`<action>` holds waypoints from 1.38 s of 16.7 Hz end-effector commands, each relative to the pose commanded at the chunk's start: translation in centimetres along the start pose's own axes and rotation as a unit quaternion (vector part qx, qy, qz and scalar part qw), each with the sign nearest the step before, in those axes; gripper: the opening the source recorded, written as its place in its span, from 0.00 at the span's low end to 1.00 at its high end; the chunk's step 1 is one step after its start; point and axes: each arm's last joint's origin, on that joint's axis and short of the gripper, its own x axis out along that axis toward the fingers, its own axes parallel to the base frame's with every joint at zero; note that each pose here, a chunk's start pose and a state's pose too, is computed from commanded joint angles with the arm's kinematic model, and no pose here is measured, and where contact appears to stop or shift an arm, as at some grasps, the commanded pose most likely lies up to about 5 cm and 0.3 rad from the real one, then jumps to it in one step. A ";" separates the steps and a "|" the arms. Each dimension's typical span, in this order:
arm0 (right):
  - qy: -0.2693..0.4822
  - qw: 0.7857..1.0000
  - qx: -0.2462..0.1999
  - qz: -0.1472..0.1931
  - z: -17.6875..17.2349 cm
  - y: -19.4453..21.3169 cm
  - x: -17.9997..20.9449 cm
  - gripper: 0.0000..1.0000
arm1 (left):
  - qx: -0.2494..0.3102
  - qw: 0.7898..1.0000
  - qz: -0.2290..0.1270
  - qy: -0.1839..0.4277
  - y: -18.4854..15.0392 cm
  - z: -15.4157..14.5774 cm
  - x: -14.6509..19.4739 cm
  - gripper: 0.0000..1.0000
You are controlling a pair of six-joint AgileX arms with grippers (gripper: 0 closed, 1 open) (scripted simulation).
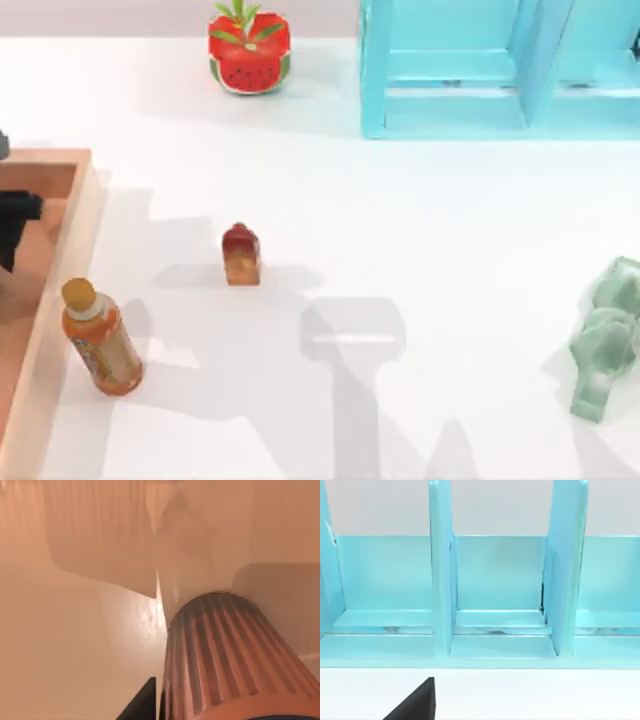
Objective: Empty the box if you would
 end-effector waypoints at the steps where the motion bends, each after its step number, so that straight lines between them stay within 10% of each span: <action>1: 0.000 1.000 0.000 0.000 0.0 0.0 0.0 1.00 | 0.000 1.000 0.000 0.000 0.0 0.0 0.0 0.47; 7: 0.000 1.000 0.000 0.000 0.0 0.0 0.0 1.00 | 0.000 1.000 0.000 0.000 0.0 0.0 0.0 0.02; 17: 0.000 1.000 0.000 0.000 0.0 0.0 0.0 1.00 | 0.000 1.000 0.001 -0.001 0.1 0.0 0.0 0.00; 23: 0.000 1.000 0.000 0.000 0.0 0.0 0.0 1.00 | 0.024 0.995 0.069 -0.072 -0.7 3.0 -5.5 0.00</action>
